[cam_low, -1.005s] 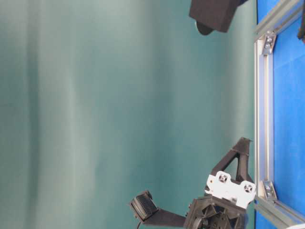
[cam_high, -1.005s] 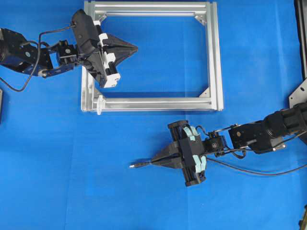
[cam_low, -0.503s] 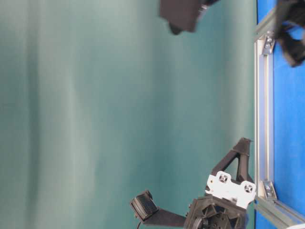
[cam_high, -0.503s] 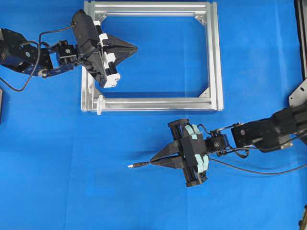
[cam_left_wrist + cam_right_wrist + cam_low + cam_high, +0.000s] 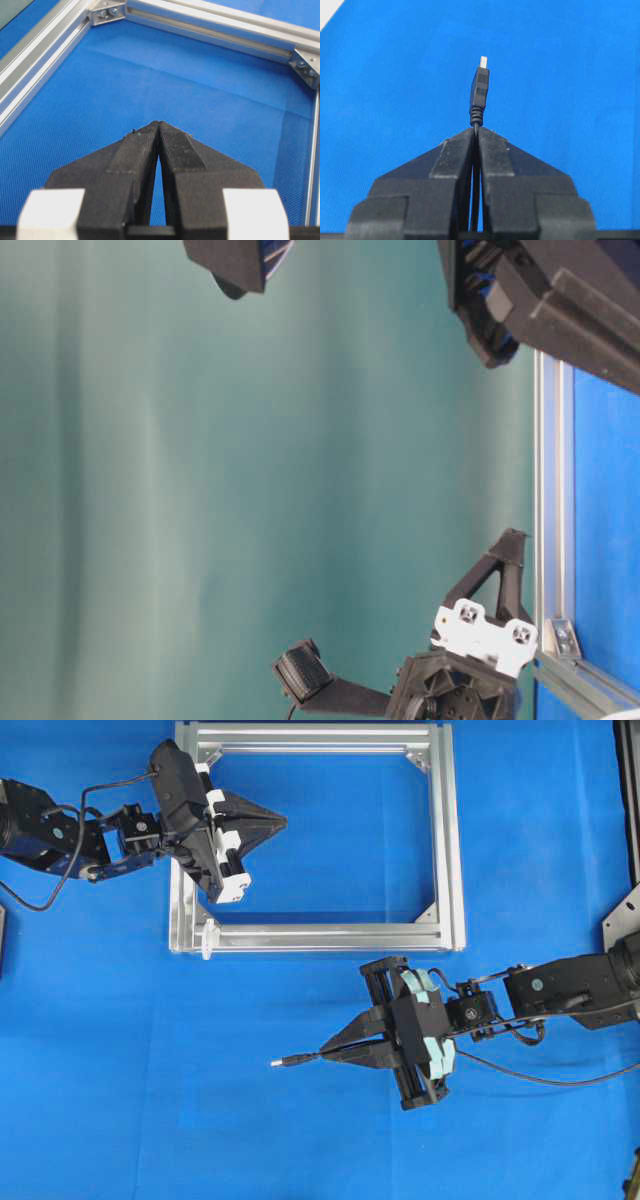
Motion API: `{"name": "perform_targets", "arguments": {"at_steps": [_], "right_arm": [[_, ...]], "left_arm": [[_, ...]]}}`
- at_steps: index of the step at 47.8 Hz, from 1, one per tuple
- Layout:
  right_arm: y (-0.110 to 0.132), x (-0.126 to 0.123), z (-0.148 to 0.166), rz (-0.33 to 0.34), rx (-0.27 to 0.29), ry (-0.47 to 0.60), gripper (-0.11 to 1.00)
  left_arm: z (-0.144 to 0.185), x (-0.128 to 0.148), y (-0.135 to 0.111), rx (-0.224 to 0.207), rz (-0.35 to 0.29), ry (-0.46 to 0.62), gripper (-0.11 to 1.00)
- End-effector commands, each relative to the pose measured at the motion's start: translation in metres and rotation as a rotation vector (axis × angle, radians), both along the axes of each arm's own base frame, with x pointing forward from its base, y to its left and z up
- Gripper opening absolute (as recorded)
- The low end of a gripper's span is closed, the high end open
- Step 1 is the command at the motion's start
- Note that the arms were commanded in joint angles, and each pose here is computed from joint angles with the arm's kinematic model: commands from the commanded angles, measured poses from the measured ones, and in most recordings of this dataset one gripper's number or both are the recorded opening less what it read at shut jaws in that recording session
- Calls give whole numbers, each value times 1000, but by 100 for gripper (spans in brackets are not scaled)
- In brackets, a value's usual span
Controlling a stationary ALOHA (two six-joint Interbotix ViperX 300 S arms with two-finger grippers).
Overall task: Insert the wire through the string loop located on the left side.
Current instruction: 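Lift the gripped USB cable with the right gripper, then move the right gripper left, bringing the USB plug toward the white loop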
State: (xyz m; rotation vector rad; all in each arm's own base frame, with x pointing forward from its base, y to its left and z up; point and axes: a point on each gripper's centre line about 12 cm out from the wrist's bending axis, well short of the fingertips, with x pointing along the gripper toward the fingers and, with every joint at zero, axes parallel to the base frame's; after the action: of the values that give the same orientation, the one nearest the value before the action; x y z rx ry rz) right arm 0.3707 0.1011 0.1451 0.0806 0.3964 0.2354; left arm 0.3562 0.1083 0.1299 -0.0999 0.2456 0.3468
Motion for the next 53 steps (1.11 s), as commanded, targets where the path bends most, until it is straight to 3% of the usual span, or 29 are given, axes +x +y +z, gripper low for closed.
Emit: {"name": "perform_targets", "arguments": {"at_steps": [1, 53], "right_arm": [[0, 2, 13, -1, 11, -35, 0], [0, 1, 11, -1, 9, -26, 0]], "left_arm": [[17, 3, 1, 13, -1, -49, 0], [16, 2, 0, 11, 0, -46, 0]]}}
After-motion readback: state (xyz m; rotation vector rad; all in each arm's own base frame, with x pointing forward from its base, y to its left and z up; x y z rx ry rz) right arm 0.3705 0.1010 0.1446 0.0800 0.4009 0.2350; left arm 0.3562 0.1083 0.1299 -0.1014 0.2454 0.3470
